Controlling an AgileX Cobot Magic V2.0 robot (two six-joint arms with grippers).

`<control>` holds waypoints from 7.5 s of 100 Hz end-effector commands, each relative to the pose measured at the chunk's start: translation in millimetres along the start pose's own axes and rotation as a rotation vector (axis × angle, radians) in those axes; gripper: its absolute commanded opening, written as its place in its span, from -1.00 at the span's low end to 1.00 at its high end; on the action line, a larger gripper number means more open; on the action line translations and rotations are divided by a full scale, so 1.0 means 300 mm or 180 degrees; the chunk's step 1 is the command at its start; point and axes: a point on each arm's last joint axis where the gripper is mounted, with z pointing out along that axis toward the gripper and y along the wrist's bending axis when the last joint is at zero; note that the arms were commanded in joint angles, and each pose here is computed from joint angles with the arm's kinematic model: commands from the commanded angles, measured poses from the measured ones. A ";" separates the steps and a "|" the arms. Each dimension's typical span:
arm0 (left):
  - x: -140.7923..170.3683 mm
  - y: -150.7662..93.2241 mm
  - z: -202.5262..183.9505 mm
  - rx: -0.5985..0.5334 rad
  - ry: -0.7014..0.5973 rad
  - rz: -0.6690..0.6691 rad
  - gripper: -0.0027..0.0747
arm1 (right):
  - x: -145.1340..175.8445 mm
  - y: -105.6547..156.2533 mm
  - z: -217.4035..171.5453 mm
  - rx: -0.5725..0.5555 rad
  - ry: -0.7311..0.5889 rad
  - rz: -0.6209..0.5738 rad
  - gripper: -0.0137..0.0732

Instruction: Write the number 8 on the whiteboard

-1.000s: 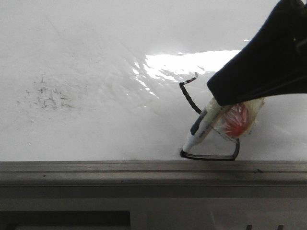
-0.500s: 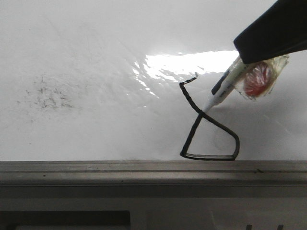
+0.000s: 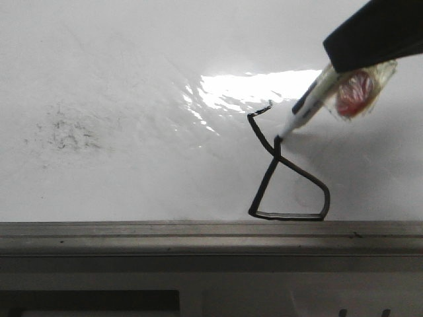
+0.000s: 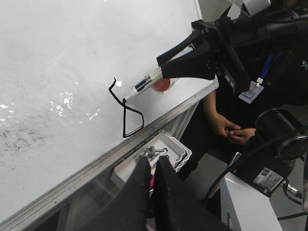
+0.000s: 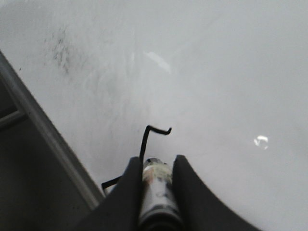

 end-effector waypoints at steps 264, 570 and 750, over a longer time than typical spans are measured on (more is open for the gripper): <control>-0.056 -0.006 -0.005 0.0003 -0.0388 -0.0079 -0.98 | -0.278 0.036 -0.239 -0.0283 -0.1221 -0.0309 -0.79; -0.142 -0.049 0.531 0.0483 0.0939 0.1505 -0.71 | -0.193 0.177 -0.063 -0.1506 -0.0287 -0.1415 -0.85; -0.156 0.206 0.590 -0.0729 0.0656 -0.0406 -0.98 | -0.166 0.064 -0.477 -0.0728 -0.1537 -0.0946 -0.83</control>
